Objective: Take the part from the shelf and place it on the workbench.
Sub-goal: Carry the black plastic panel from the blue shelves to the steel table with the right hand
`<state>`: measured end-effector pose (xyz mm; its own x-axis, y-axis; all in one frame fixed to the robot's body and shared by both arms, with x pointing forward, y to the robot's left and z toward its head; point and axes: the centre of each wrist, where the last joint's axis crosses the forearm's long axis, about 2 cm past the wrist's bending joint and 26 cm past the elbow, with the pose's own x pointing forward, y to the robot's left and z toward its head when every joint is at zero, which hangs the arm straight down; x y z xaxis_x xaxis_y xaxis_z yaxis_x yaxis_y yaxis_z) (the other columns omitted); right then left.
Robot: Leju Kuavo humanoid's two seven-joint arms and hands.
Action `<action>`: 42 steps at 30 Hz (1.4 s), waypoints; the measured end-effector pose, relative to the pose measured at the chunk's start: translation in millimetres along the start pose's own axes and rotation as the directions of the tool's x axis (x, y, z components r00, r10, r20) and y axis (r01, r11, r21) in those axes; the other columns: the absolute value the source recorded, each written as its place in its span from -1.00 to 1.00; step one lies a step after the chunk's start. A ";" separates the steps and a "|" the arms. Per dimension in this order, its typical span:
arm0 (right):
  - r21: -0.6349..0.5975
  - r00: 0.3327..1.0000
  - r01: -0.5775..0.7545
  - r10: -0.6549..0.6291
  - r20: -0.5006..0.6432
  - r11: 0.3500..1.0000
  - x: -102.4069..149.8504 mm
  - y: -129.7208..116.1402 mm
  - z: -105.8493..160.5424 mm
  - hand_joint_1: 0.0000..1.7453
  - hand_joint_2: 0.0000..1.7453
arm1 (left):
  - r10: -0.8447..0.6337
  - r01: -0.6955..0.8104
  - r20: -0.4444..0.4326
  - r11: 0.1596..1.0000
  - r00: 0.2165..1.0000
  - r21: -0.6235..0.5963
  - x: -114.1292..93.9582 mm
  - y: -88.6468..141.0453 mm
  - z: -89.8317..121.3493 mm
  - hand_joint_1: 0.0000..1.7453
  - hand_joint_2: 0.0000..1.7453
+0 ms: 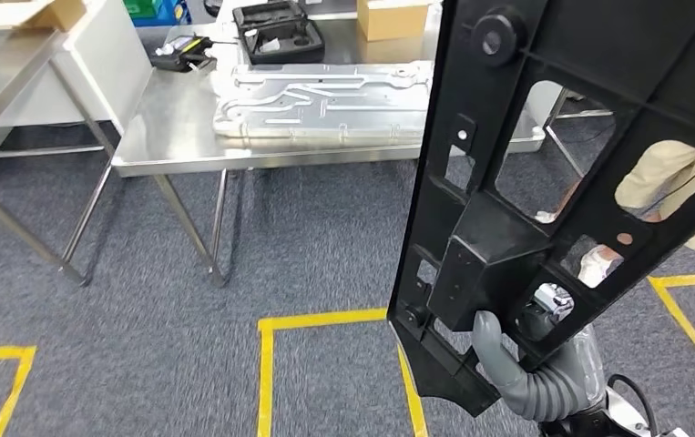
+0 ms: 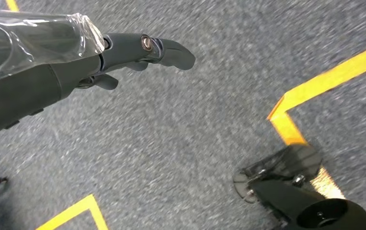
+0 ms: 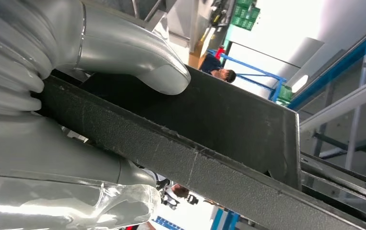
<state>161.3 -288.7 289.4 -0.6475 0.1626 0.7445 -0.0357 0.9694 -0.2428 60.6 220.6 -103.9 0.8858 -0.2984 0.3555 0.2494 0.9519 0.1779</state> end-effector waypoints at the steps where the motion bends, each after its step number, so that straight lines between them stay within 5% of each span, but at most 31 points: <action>1: 0.000 1.000 0.000 0.000 0.000 1.000 0.0 0.0 0.0 1.00 1.00 | 0.000 0.000 -0.001 1.000 1.000 0.000 -0.3 -0.1 0.1 -1.00 1.00; 42: 0.001 1.000 0.003 -0.003 0.000 1.000 1.5 0.2 1.2 1.00 1.00 | 0.016 -0.016 -0.014 1.000 1.000 0.010 -1.2 1.3 -0.1 -1.00 1.00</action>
<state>159.4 -288.5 289.8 -0.6476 0.1597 0.7451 -0.0387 0.9696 -0.2415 59.9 222.1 -104.2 0.8950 -0.2825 0.3453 0.2315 0.9557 0.1817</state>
